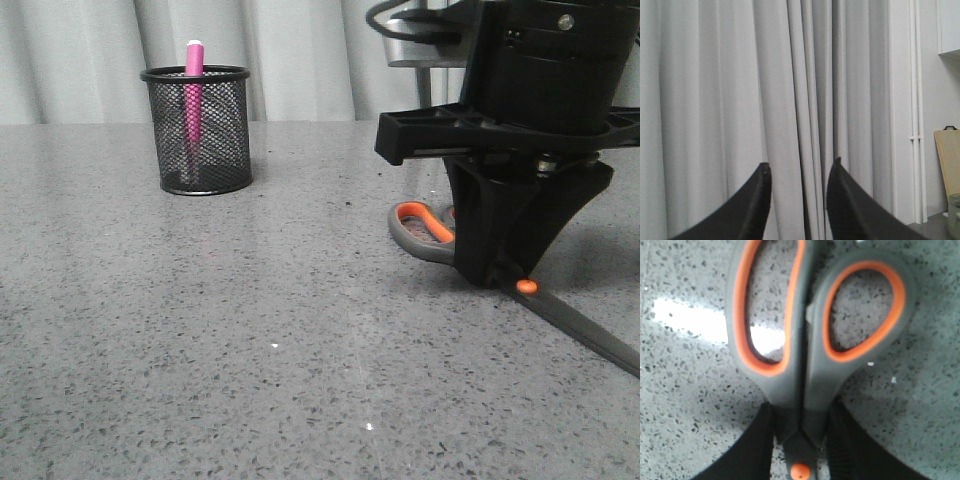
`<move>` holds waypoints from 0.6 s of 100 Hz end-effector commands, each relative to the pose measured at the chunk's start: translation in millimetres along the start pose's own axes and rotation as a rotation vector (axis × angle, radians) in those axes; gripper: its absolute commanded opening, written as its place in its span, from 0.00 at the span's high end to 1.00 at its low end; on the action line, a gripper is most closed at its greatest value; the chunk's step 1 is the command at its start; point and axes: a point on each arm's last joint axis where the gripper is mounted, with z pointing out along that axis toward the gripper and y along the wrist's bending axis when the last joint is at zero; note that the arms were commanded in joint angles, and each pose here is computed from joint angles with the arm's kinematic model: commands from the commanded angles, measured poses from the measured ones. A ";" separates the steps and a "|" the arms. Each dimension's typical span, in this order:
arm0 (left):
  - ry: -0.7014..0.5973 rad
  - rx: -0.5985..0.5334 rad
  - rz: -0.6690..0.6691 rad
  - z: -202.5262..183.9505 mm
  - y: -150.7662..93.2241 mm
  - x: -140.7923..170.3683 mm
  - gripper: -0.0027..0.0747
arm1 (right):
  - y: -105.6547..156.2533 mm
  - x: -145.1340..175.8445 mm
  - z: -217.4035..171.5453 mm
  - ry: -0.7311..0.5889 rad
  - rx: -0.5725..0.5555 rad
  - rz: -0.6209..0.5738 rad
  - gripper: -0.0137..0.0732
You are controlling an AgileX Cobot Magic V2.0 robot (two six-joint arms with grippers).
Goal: Put pen and scissors into bin
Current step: 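Lower the right gripper over the scissors handles and grasp them, then lift the scissors upright with the right gripper over the mesh cup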
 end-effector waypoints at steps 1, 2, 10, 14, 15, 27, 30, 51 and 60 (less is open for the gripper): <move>-0.022 0.016 -0.030 1.9 -1.1 -7.1 0.66 | 1.9 -7.6 -9.2 -0.074 -0.019 -0.001 0.92; -0.022 0.016 -0.030 1.9 -1.1 -7.1 0.66 | 2.0 -8.5 -10.3 -0.079 -0.018 -0.002 0.92; -0.022 0.016 -0.030 1.9 -1.1 -7.1 0.66 | 2.1 -13.2 -18.8 -0.101 -0.007 -0.013 0.92; -0.022 0.016 -0.030 1.9 -1.1 -7.1 0.66 | 3.8 -17.1 -28.7 -0.135 -0.010 -0.019 0.92; -0.022 0.016 -0.030 1.9 -1.1 -7.1 0.66 | 4.1 -17.7 -31.0 -0.143 -0.012 -0.020 0.92; -0.022 0.016 -0.030 1.9 -1.1 -7.1 0.66 | 16.3 -34.2 -80.7 -0.385 -0.066 -0.046 0.92; -0.022 0.016 -0.030 1.9 -1.1 -7.1 0.66 | 21.0 -39.6 -97.7 -0.481 -0.090 -0.055 0.92; -0.022 0.016 -0.030 1.9 -1.1 -7.1 0.66 | 43.8 -68.3 -171.6 -1.069 -0.217 -0.121 0.92; -0.022 0.016 -0.030 1.9 -1.1 -7.1 0.66 | 47.8 -80.8 -177.8 -1.252 -0.258 -0.118 0.92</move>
